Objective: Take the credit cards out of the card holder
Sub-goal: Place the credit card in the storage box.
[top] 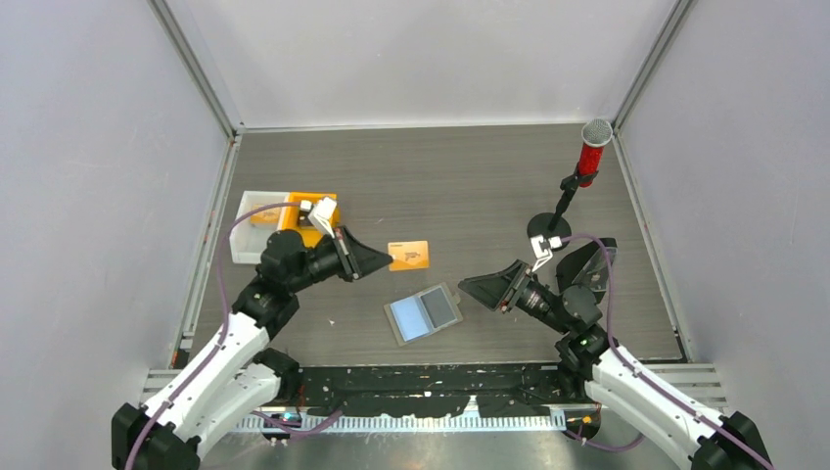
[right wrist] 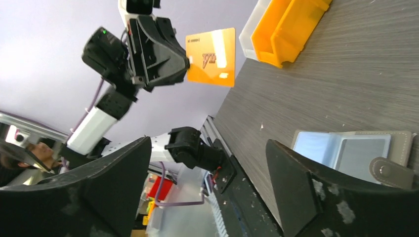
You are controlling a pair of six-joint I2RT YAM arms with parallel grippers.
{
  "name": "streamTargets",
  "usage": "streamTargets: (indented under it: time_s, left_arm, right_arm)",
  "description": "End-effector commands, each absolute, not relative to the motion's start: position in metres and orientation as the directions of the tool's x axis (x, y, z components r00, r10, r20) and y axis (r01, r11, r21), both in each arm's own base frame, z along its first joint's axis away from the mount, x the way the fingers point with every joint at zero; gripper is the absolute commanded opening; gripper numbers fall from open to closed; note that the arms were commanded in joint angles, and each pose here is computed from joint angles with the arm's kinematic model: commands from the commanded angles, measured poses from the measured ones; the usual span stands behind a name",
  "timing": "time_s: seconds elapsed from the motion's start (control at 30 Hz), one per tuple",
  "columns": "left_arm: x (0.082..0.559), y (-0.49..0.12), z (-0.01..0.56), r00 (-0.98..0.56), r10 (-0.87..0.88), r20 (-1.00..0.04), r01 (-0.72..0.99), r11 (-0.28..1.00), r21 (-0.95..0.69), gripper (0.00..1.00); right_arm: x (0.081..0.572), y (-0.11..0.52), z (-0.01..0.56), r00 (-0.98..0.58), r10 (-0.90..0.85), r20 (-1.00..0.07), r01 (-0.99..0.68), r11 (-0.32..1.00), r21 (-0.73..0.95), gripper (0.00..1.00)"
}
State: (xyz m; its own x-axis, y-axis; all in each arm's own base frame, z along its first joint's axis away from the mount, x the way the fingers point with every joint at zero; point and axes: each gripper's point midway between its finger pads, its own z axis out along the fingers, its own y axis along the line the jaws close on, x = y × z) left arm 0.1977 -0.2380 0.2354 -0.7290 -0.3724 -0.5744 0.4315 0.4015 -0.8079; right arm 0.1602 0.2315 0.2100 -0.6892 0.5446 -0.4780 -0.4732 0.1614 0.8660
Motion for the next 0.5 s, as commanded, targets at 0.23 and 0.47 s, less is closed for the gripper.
streamTargets:
  time_s: [0.23, 0.47]
  left_arm:
    - [0.217, -0.172, 0.249, -0.753, -0.240, -0.613, 0.427, 0.530, -0.733, 0.00]
    - [0.248, -0.132, 0.263, -0.756, -0.194, -0.625, 0.397, 0.624, -0.674, 0.00]
  right_arm:
    - [0.152, 0.232, 0.213, -0.681, 0.475, -0.557, -0.520, 0.222, 0.825, 0.95]
    - [0.147, 0.237, 0.210, -0.700, 0.404, -0.589, -0.539, 0.242, 0.807, 0.95]
